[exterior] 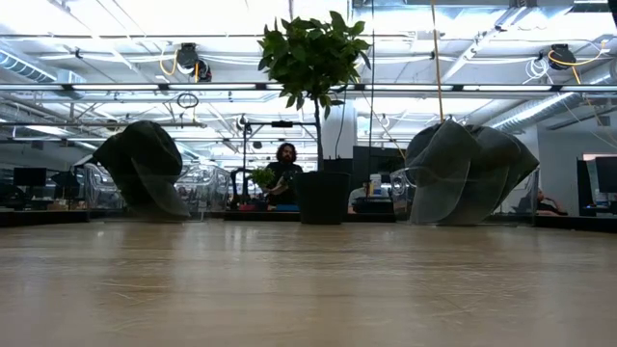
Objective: Pick & Place hat
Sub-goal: Put the black cap into the left transparent bin
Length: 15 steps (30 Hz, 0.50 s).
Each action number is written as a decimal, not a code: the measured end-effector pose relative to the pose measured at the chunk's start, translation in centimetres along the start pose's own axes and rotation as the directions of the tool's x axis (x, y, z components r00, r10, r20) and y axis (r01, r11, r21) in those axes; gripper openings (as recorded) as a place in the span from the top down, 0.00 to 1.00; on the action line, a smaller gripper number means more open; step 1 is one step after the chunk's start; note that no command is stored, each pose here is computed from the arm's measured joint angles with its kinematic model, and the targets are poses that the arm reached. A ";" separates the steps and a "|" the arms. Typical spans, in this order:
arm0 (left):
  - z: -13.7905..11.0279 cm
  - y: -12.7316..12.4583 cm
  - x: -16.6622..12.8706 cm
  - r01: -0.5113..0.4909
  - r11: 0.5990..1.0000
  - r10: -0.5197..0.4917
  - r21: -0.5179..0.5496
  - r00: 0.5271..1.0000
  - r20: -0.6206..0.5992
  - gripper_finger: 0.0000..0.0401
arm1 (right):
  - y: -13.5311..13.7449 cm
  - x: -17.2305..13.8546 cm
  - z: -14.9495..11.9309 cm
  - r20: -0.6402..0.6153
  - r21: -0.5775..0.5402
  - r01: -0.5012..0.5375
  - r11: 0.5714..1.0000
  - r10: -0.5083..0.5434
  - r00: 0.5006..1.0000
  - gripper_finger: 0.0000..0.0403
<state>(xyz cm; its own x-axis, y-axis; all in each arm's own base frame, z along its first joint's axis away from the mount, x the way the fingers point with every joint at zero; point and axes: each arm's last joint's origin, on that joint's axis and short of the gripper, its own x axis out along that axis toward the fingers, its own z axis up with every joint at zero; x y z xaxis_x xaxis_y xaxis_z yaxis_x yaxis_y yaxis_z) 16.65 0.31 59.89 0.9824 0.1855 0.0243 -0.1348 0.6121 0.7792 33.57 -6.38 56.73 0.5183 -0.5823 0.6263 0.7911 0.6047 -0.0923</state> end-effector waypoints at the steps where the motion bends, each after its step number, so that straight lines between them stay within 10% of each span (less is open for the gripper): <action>1: 0.1 -0.1 0.0 0.005 1.000 -0.005 0.027 1.000 0.006 0.14 | -0.2 0.2 -0.2 0.000 0.025 0.009 1.000 -0.009 1.000 1.00; 6: 0.3 -0.8 0.5 -0.010 0.988 0.023 0.157 0.996 -0.082 0.17 | -1.0 0.8 -0.9 0.005 0.200 0.014 0.980 -0.015 1.000 1.00; 15: 0.4 -2.1 2.5 -0.001 0.978 0.041 0.208 0.982 -0.186 0.22 | -0.2 0.4 -0.6 0.012 0.201 -0.046 0.978 0.045 0.999 1.00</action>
<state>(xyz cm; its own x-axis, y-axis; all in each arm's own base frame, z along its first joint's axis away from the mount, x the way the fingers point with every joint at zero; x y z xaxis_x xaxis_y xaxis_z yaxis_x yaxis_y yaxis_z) 19.46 -0.84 58.61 0.9348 0.3501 -0.0607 -0.1063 0.4385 0.8924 33.83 -7.02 56.53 0.5494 -0.5483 0.6305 0.6847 0.7279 0.0364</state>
